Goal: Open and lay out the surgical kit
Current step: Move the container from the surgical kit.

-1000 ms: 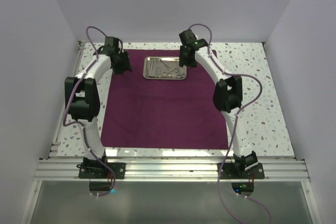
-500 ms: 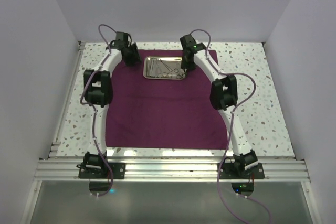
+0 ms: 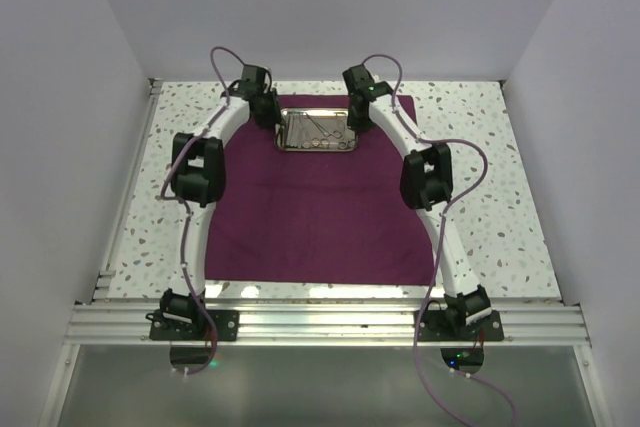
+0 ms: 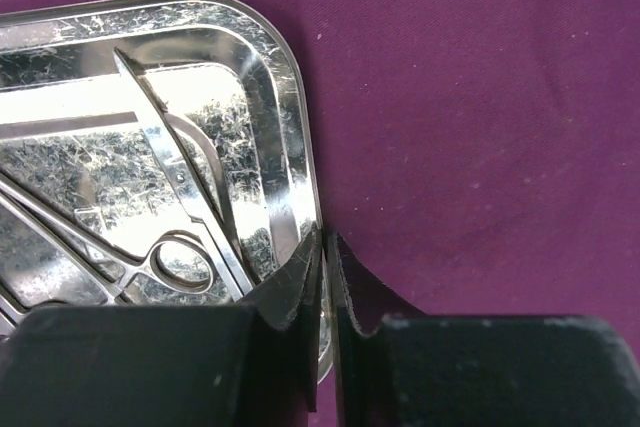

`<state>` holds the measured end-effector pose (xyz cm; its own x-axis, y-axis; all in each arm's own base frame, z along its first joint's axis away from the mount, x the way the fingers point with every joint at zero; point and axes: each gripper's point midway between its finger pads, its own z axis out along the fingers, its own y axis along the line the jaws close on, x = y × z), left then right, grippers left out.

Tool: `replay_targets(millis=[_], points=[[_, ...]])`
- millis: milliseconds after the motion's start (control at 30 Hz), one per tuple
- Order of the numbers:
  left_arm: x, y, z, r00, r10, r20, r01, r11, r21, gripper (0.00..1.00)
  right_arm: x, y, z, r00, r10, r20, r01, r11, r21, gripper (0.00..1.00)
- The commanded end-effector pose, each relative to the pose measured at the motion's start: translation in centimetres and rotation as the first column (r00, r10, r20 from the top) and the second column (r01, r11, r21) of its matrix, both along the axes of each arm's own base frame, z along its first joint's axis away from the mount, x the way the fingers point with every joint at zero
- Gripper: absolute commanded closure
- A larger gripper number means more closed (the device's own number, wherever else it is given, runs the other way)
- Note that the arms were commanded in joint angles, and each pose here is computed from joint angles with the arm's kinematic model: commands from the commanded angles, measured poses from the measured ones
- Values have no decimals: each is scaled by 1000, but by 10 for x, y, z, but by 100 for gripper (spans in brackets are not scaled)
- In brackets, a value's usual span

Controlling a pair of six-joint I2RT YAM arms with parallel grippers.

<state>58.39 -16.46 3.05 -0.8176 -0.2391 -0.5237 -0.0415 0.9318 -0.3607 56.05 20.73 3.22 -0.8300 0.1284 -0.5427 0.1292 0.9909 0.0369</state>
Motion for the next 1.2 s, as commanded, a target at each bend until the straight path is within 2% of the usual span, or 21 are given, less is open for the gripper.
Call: replay_targets(millis=[0, 67, 300, 433, 567, 767, 1167], points=[[-14, 4, 6, 1000, -11, -7, 12, 998, 65, 65, -7, -9, 1, 1000, -13, -21, 12, 999, -33, 96], [-17, 8, 8, 1000, -3, -6, 3, 997, 83, 68, -10, -9, -1, 999, -15, -29, 13, 999, -37, 100], [-25, 14, 18, 1000, 1, 7, -2, 994, 106, 79, -22, -14, -6, 998, -20, -56, 17, 998, -54, 100], [-31, 13, 17, 1000, -18, 0, 18, 995, 99, 100, -28, -11, -3, 998, -13, -54, 9, 998, -60, 100], [-41, 10, 13, 999, -44, -15, 46, 995, 90, 100, -40, -5, -3, 998, 4, -65, -8, 998, -69, 100], [-55, 15, 36, 999, -52, 14, 50, 994, 98, 100, -62, -2, 15, 998, 27, -60, -33, 995, -91, 100], [-67, 22, 104, 992, -35, 119, 24, 995, 95, 100, -61, -1, 92, 998, 5, 64, -2, 999, -52, 100]])
